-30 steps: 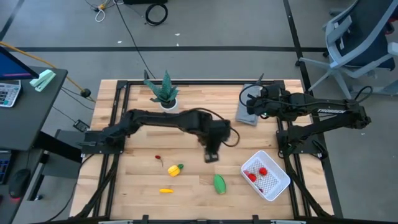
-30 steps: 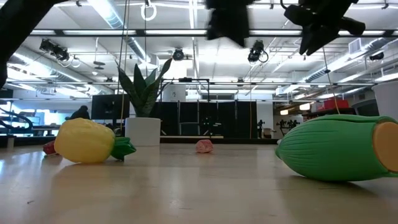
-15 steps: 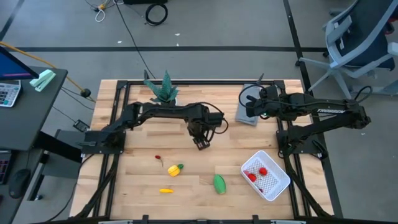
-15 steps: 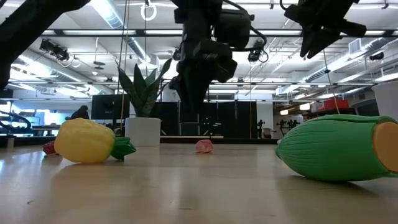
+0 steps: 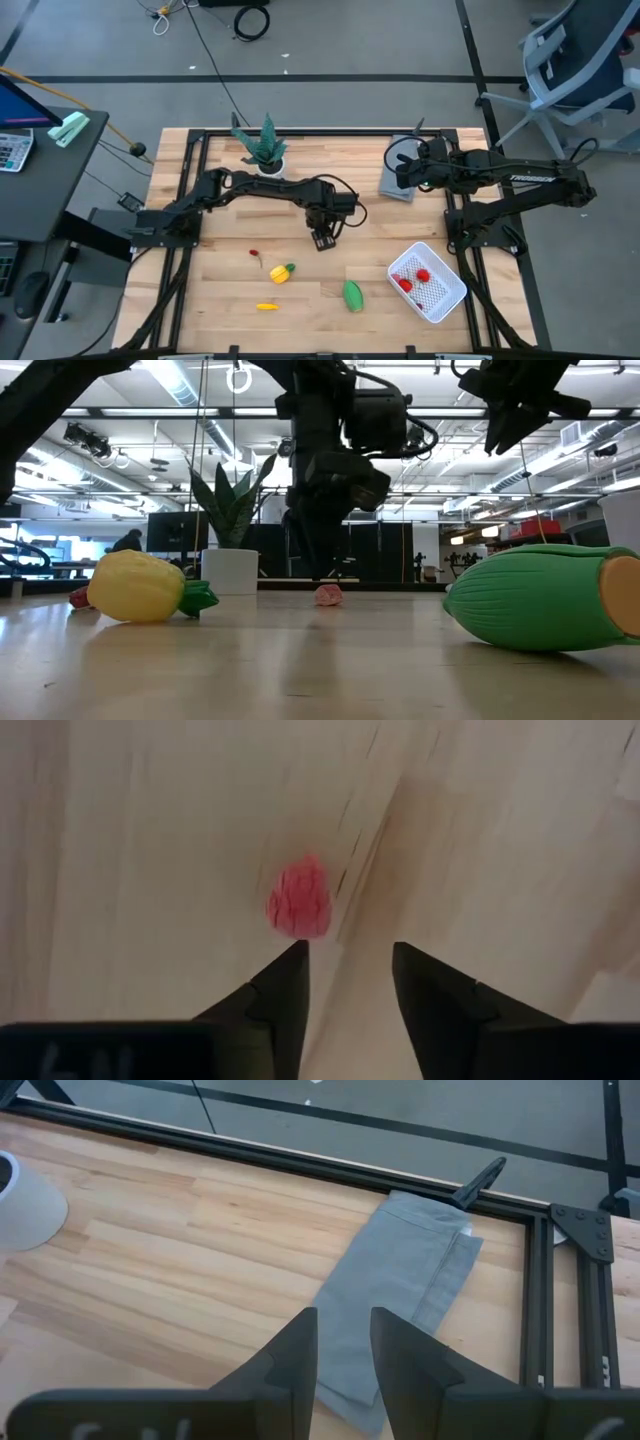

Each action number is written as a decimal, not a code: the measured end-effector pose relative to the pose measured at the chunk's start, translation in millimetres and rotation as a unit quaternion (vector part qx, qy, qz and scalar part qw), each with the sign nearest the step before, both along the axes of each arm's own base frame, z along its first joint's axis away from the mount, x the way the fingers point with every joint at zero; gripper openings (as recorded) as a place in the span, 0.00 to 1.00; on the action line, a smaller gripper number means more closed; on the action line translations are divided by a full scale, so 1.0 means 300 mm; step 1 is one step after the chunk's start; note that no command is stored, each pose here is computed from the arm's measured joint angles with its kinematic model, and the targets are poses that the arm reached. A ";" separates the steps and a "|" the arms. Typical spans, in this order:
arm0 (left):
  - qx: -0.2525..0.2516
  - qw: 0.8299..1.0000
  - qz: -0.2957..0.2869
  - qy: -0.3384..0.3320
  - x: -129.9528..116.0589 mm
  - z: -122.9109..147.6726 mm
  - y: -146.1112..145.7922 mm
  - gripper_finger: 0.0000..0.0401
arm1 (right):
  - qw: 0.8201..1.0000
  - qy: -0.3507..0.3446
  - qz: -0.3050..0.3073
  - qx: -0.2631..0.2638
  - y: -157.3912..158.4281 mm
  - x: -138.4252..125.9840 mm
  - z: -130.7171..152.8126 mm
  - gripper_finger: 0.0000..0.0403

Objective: Pick and placing Produce into tupperware
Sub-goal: Put the pink peach into the white basket

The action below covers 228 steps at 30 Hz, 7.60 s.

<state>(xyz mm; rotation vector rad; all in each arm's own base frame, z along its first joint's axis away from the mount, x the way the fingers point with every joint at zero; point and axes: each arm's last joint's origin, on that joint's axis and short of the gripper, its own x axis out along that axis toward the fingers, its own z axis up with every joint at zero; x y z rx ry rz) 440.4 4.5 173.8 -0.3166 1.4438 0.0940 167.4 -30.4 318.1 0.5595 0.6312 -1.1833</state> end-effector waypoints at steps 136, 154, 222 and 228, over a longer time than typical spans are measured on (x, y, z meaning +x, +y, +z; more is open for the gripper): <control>0.125 0.990 -0.026 0.065 0.012 -0.004 -0.058 0.58 | 1.000 0.011 0.000 0.000 0.000 0.001 -0.007 0.26; 0.125 0.986 -0.019 0.109 -0.029 -0.069 -0.067 0.58 | 1.000 0.007 -0.001 0.001 0.000 0.002 -0.006 0.26; -0.003 0.892 -0.074 -0.446 0.230 0.543 -0.207 0.10 | 1.000 0.003 -0.001 0.000 0.000 0.004 -0.005 0.26; -0.005 0.912 -0.063 -0.405 0.248 0.464 -0.194 0.10 | 1.000 0.002 -0.001 0.000 0.000 0.005 -0.005 0.26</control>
